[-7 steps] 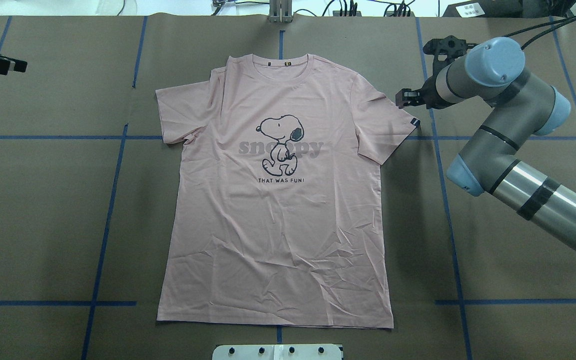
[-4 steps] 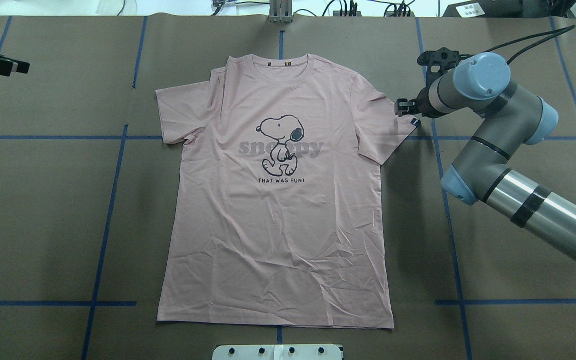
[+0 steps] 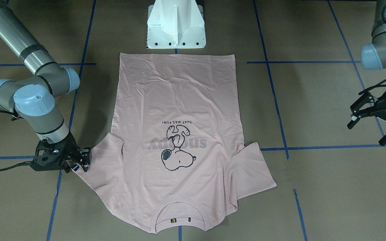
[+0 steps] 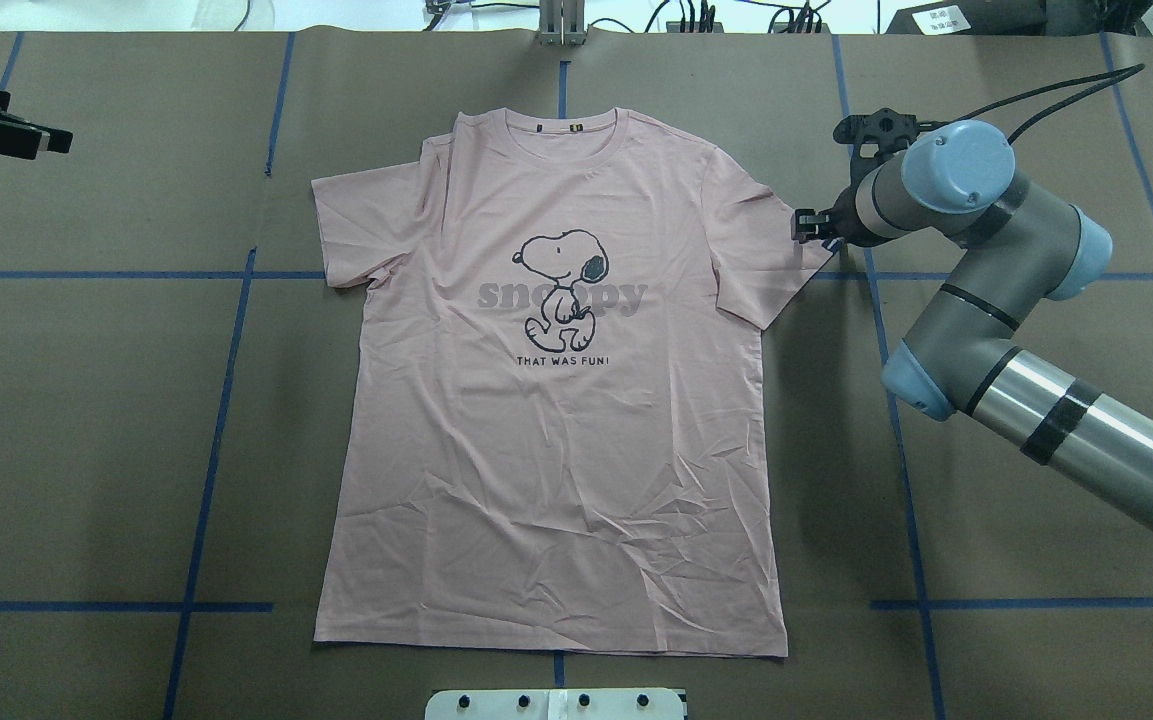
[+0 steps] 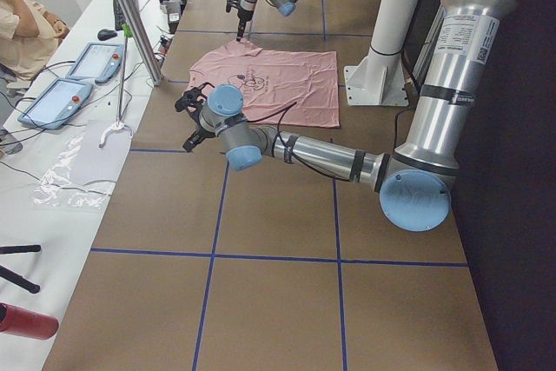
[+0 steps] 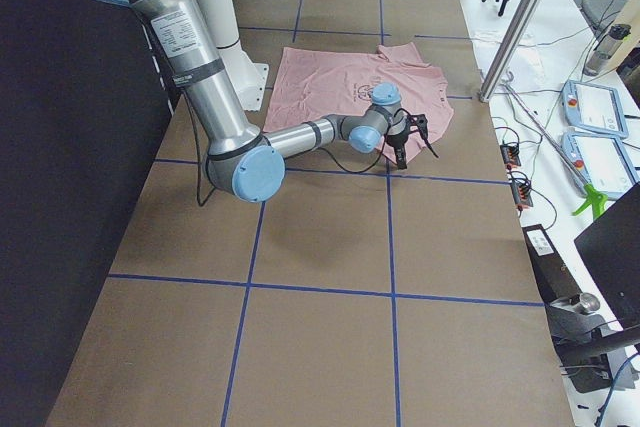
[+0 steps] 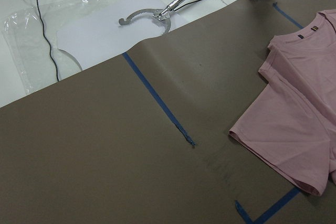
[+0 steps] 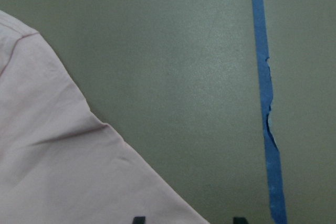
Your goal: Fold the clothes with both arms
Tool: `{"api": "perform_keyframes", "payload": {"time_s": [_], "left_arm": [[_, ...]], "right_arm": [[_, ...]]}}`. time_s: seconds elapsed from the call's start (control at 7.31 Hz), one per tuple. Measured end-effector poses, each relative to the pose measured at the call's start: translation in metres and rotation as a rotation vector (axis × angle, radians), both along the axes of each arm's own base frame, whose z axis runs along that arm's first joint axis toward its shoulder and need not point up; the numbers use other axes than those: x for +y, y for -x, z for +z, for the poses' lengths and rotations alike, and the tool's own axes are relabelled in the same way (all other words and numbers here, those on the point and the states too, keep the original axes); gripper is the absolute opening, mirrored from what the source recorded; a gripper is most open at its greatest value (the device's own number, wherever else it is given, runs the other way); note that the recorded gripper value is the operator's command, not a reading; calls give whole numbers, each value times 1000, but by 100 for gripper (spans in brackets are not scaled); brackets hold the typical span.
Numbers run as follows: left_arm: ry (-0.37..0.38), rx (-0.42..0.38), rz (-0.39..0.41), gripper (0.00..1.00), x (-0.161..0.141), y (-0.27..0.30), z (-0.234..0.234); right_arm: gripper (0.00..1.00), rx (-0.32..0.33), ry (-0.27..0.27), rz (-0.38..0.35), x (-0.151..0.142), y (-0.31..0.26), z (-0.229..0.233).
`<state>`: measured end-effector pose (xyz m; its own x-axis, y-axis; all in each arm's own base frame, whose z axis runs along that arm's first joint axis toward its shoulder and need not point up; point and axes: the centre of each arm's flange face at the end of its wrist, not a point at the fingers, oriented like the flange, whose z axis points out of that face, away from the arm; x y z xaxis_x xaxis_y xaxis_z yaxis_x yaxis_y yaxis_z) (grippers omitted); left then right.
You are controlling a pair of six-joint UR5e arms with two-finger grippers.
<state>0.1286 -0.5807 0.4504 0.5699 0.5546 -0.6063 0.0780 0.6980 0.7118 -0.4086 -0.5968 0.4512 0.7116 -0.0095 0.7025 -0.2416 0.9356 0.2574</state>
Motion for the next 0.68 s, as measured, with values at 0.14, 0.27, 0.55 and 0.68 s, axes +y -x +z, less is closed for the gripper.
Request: {"api": "perform_keyframes", "payload": {"time_s": [0.14, 0.27, 0.55, 0.68], "left_arm": [[-1, 0, 1, 100, 0, -1, 0], [-3, 1, 1, 100, 0, -1, 0], [-8, 2, 3, 100, 1, -2, 0], [-8, 2, 3, 100, 1, -2, 0]], "right_arm": [[63, -5, 4, 6, 1, 0, -1], [61, -9, 7, 9, 2, 0, -1], [59, -7, 11, 9, 3, 0, 1], [48, -4, 14, 9, 4, 0, 4]]}}
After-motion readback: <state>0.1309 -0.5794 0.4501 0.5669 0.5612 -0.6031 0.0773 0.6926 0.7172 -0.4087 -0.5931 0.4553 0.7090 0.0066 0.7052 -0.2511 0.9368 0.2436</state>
